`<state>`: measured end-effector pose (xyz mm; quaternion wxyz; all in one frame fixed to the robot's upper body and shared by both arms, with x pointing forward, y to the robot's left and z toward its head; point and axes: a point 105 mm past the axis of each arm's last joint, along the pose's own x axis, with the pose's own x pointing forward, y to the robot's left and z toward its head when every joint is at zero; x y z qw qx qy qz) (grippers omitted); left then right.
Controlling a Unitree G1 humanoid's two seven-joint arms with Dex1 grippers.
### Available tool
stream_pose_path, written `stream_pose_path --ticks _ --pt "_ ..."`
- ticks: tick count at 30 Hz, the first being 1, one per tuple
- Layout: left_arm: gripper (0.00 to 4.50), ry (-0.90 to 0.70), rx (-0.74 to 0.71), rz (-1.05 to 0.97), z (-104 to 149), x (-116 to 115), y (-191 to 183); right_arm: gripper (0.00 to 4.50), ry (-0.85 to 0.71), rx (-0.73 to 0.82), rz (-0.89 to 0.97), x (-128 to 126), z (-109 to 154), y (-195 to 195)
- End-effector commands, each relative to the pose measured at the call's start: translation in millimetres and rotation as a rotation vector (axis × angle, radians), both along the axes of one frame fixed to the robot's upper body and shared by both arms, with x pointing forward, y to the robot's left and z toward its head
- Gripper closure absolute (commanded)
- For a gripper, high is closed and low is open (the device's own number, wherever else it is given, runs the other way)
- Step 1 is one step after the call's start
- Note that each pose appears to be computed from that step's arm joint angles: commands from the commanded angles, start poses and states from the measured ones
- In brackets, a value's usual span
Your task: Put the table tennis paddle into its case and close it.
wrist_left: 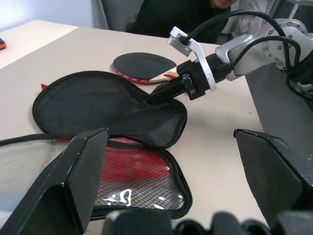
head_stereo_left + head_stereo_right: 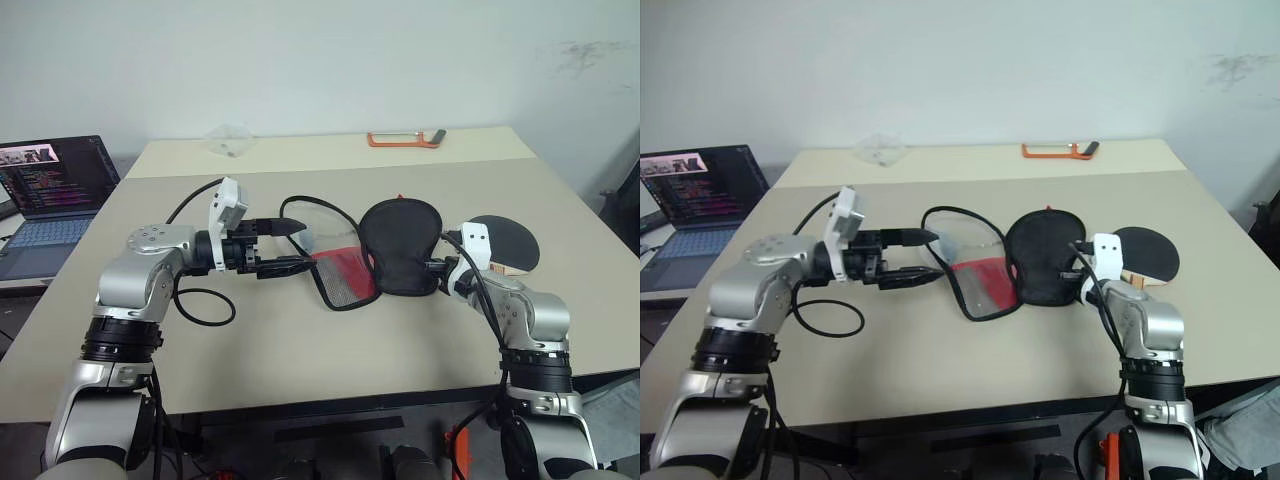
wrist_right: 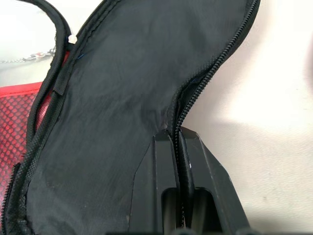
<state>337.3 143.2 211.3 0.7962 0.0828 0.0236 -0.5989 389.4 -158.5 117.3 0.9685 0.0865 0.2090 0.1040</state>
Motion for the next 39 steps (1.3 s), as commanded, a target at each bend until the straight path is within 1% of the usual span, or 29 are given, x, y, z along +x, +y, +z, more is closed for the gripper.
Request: stream_pose_path --ticks 1,2,5,8,9,11,15,16,17,18,21,24,28,30,32,36,39 --pt "0.00 -0.043 -0.004 -0.021 12.8 -1.0 -3.9 4.46 -0.070 0.029 -0.011 8.7 19.8 -2.1" --pt "0.00 -0.043 -0.003 -0.021 12.6 -1.6 -4.0 4.46 -0.073 0.032 -0.018 9.9 20.2 -4.0" --pt "0.00 -0.044 0.000 -0.021 11.5 -4.0 -3.8 3.85 -0.080 0.027 -0.037 12.2 20.0 -10.1" --pt "0.00 -0.043 0.000 -0.019 10.3 -6.5 -4.2 2.87 -0.090 -0.006 -0.052 13.3 19.6 -16.6" --pt "0.00 -0.042 -0.002 -0.015 10.1 -6.8 -4.3 2.60 -0.097 -0.016 -0.054 13.3 20.9 -18.2" --pt "0.00 -0.040 -0.006 -0.007 9.8 -7.2 -4.1 1.90 -0.118 -0.025 -0.075 13.4 26.4 -23.0" --pt "0.00 -0.037 -0.014 0.008 8.7 -8.2 -4.3 0.51 -0.189 -0.047 -0.119 9.9 48.6 -35.7" --pt "0.00 -0.034 -0.023 0.005 9.3 -9.7 -6.0 0.21 -0.213 -0.071 -0.143 6.4 58.2 -43.6" --pt "0.00 -0.034 -0.027 0.003 9.3 -10.9 -8.6 0.06 -0.229 -0.090 -0.174 2.1 66.1 -53.3" --pt "0.00 -0.035 -0.027 -0.004 8.7 -12.5 -12.1 0.06 -0.236 -0.114 -0.215 -2.6 70.7 -65.1" --pt "0.00 -0.055 0.014 -0.045 0.5 -19.1 -27.7 0.06 -0.214 -0.167 -0.364 -20.6 67.4 -106.9" --pt "0.00 -0.077 0.023 -0.091 -1.8 -23.5 -42.9 0.06 -0.165 -0.164 -0.424 -37.0 52.4 -124.5" --pt "0.00 -0.089 -0.007 -0.116 5.5 -22.7 -53.2 0.06 -0.090 -0.159 -0.425 -52.0 32.0 -121.1" --pt "0.00 -0.099 -0.004 -0.123 6.9 -20.5 -54.8 0.06 -0.059 -0.151 -0.400 -56.1 20.5 -108.8" --pt "0.00 -0.104 0.004 -0.129 6.4 -18.2 -55.8 0.06 -0.045 -0.143 -0.391 -55.4 13.6 -102.3" --pt "0.00 -0.106 0.008 -0.127 5.8 -16.0 -55.3 0.06 -0.045 -0.123 -0.380 -49.0 13.3 -98.3" --pt "0.00 -0.113 0.012 -0.118 4.7 -14.5 -54.2 0.06 -0.037 -0.136 -0.357 -41.7 11.8 -93.7"
